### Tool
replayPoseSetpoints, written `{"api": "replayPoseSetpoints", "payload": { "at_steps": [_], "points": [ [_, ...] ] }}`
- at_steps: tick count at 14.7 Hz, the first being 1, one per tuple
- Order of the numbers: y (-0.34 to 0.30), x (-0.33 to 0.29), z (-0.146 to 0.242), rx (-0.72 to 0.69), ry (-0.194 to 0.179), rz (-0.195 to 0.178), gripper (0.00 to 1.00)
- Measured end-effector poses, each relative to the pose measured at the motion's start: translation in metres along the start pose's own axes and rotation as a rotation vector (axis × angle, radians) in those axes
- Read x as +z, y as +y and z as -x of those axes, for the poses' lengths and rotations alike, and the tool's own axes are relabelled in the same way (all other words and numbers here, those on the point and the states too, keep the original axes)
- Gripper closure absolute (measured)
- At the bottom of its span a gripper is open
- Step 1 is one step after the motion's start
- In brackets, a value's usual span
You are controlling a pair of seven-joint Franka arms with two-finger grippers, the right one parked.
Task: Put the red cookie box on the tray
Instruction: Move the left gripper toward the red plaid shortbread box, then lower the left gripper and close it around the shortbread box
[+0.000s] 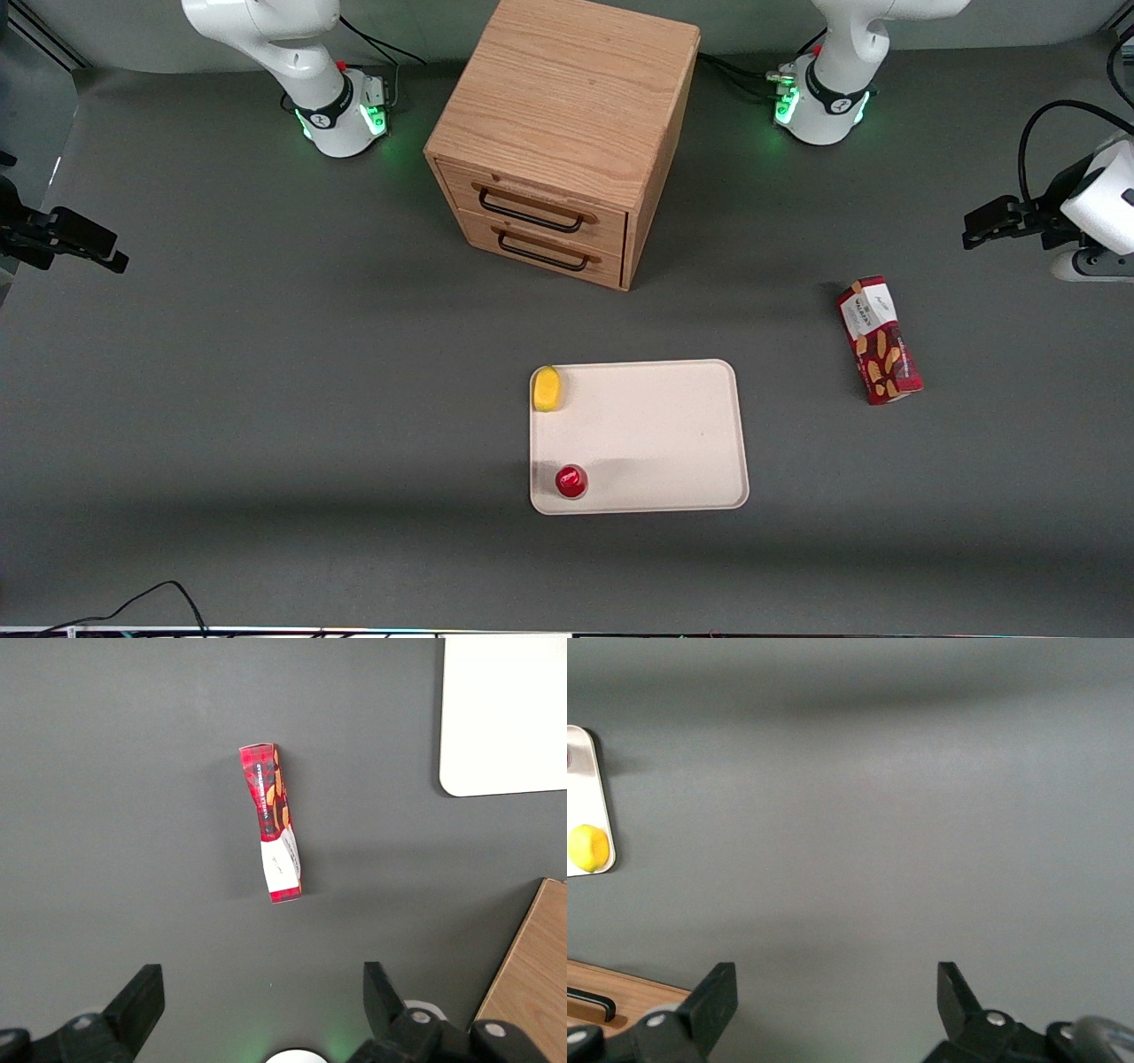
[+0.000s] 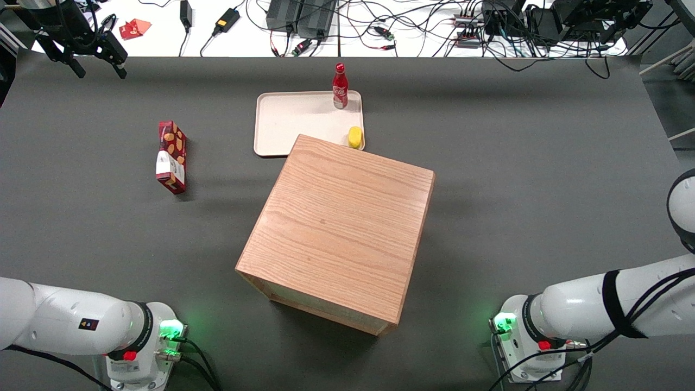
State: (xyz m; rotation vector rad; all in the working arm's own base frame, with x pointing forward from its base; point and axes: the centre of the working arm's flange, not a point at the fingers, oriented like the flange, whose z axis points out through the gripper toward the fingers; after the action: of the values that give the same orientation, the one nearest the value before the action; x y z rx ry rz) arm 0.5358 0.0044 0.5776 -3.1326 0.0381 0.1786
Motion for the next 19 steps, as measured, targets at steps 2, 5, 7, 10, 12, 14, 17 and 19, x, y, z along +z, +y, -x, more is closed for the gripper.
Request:
{"api": "replayPoseSetpoints", "payload": {
  "at_steps": [2, 5, 7, 10, 12, 14, 17, 19],
  "points": [
    [-0.001, 0.001, -0.001, 0.002, -0.003, -0.001, 0.0],
    [0.0, 0.001, -0.001, 0.004, -0.005, -0.006, 0.0],
    [0.0, 0.003, 0.0, 0.005, -0.029, -0.006, 0.0],
    [0.001, 0.022, -0.007, 0.005, -0.058, -0.01, 0.0],
    [0.001, 0.054, -0.016, 0.004, -0.062, -0.012, 0.0],
    [0.0, 0.095, -0.025, 0.002, -0.045, -0.014, 0.0],
    [-0.005, 0.163, -0.029, -0.005, 0.014, -0.017, 0.0],
    [-0.011, 0.203, -0.026, -0.016, 0.051, -0.017, 0.0]
  ]
}}
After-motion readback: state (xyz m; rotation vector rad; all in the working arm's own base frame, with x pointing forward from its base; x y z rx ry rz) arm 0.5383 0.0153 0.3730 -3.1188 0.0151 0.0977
